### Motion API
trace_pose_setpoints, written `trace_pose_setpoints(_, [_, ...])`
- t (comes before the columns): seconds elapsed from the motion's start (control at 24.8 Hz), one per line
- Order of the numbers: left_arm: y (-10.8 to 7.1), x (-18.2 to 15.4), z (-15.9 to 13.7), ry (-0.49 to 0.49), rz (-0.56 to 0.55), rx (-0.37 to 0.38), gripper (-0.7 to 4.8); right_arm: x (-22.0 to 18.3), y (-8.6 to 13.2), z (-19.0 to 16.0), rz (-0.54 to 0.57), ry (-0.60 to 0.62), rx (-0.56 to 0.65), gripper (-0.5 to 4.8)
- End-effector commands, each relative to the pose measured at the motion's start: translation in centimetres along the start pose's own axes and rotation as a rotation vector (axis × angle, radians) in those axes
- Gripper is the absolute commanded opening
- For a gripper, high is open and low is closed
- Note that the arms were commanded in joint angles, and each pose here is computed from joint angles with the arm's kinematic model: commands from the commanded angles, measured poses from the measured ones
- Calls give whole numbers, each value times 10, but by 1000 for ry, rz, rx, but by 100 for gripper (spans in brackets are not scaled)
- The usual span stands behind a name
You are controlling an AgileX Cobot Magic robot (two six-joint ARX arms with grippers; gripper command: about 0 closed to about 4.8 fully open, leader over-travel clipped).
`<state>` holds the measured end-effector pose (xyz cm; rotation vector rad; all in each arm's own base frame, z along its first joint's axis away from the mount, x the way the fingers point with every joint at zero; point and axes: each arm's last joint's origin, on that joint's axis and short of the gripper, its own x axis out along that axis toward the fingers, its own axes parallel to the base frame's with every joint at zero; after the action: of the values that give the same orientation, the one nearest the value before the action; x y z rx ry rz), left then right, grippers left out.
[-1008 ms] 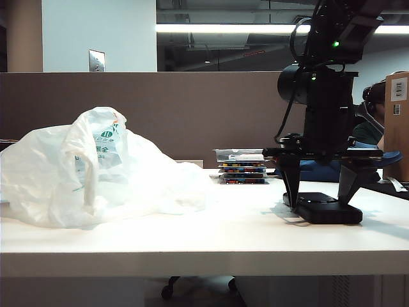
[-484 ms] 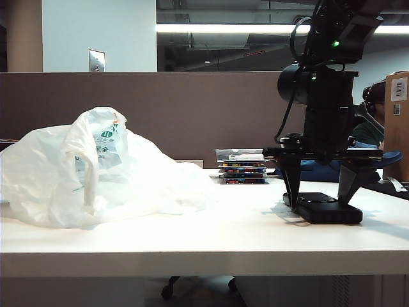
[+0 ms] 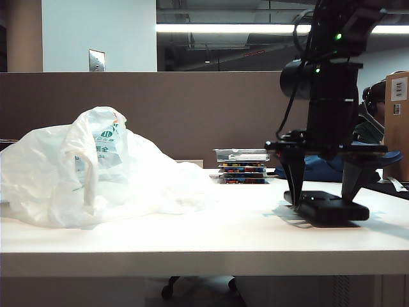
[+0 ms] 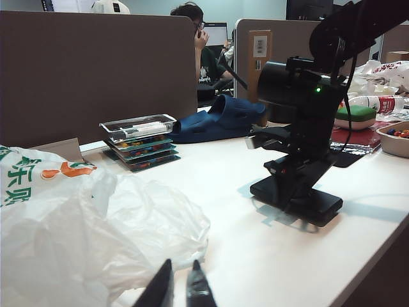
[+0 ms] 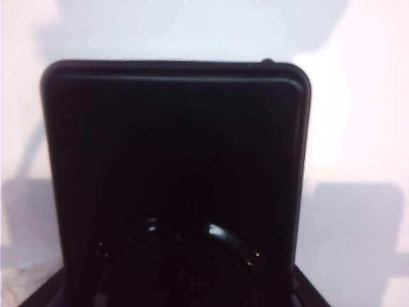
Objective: Put the power bank into the bag.
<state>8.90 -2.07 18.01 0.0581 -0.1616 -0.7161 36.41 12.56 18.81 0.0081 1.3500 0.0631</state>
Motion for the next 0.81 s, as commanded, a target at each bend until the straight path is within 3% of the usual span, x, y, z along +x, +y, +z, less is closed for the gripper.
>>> trace_pose_setpoints(0.04, [0, 0, 5, -34, -2, 26, 31, -14, 1, 1, 24, -45, -15, 300])
trace_pose_setpoints(0.4, [0, 0, 7, -50, 2, 39, 44, -24, 17, -4, 138, -37, -82, 290])
trace_pose_setpoints(0.44, [0, 0, 7, -50, 3, 39, 74, -24, 20, -5, 141, -37, -89, 290])
trace_pose_setpoints(0.6, [1, 0, 7, -51, 46, 37, 313, -24, 32, -9, 156, -35, -120, 290])
trace_pose_setpoints(0.69, [2, 0, 7, -52, 69, 36, 346, -25, 37, -10, 175, -35, -133, 290])
trace_pose_setpoints(0.81, [2, 0, 7, -51, 70, 17, 351, -25, 42, -11, 185, -43, -147, 290])
